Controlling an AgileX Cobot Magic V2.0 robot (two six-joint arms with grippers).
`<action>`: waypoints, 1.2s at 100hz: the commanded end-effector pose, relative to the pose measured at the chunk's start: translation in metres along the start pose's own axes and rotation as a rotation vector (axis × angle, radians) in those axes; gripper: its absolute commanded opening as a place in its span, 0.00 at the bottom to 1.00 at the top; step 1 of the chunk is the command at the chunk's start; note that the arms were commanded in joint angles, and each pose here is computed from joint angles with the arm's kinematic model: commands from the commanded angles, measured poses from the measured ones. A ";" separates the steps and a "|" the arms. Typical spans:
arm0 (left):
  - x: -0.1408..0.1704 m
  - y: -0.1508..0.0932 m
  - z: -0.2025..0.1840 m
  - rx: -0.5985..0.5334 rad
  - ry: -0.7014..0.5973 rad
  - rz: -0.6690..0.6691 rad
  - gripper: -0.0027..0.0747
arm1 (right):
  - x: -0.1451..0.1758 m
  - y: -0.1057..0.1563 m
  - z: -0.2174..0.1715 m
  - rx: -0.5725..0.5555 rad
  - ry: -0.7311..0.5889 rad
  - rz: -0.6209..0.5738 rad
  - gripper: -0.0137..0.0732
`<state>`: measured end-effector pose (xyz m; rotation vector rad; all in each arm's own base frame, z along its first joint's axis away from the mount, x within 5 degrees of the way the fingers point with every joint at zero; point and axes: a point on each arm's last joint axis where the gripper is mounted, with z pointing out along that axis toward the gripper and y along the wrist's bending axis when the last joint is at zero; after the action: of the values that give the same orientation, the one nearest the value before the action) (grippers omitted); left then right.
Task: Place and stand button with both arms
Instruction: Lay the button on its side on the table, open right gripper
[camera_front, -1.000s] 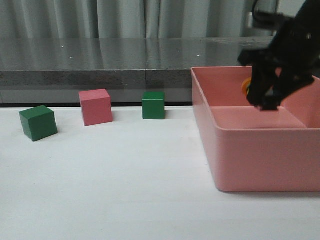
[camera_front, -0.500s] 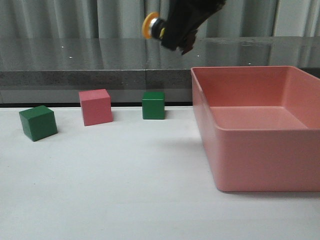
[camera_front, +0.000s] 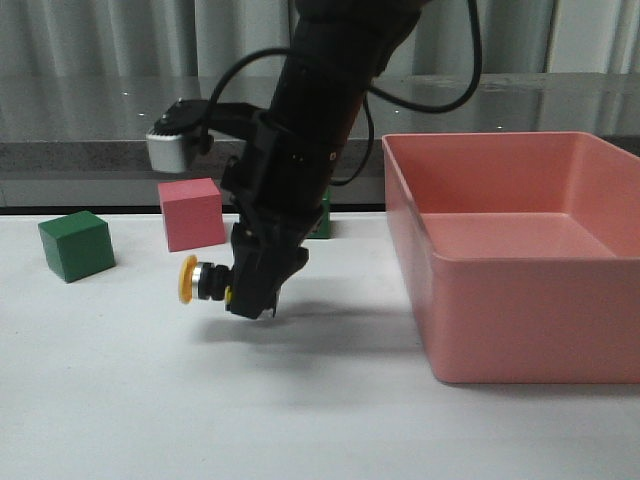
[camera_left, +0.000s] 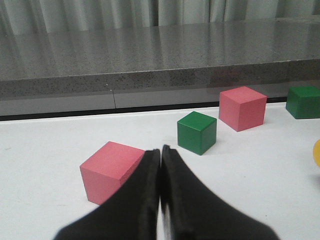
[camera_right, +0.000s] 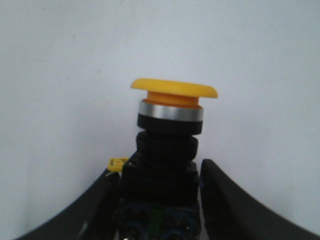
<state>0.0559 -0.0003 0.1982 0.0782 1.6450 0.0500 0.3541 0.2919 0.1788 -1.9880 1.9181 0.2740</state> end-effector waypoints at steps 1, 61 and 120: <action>0.007 -0.001 0.000 -0.001 -0.061 -0.013 0.01 | -0.016 -0.007 -0.023 0.091 -0.076 -0.029 0.20; 0.007 -0.001 0.000 -0.001 -0.061 -0.013 0.01 | -0.017 -0.005 -0.023 -0.002 -0.039 0.026 0.91; 0.007 -0.001 0.000 -0.001 -0.061 -0.013 0.01 | -0.018 -0.011 -0.215 0.192 -0.067 0.393 0.47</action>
<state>0.0559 -0.0003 0.1982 0.0782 1.6450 0.0500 0.3582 0.2604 0.3294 -1.5789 2.1584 0.2477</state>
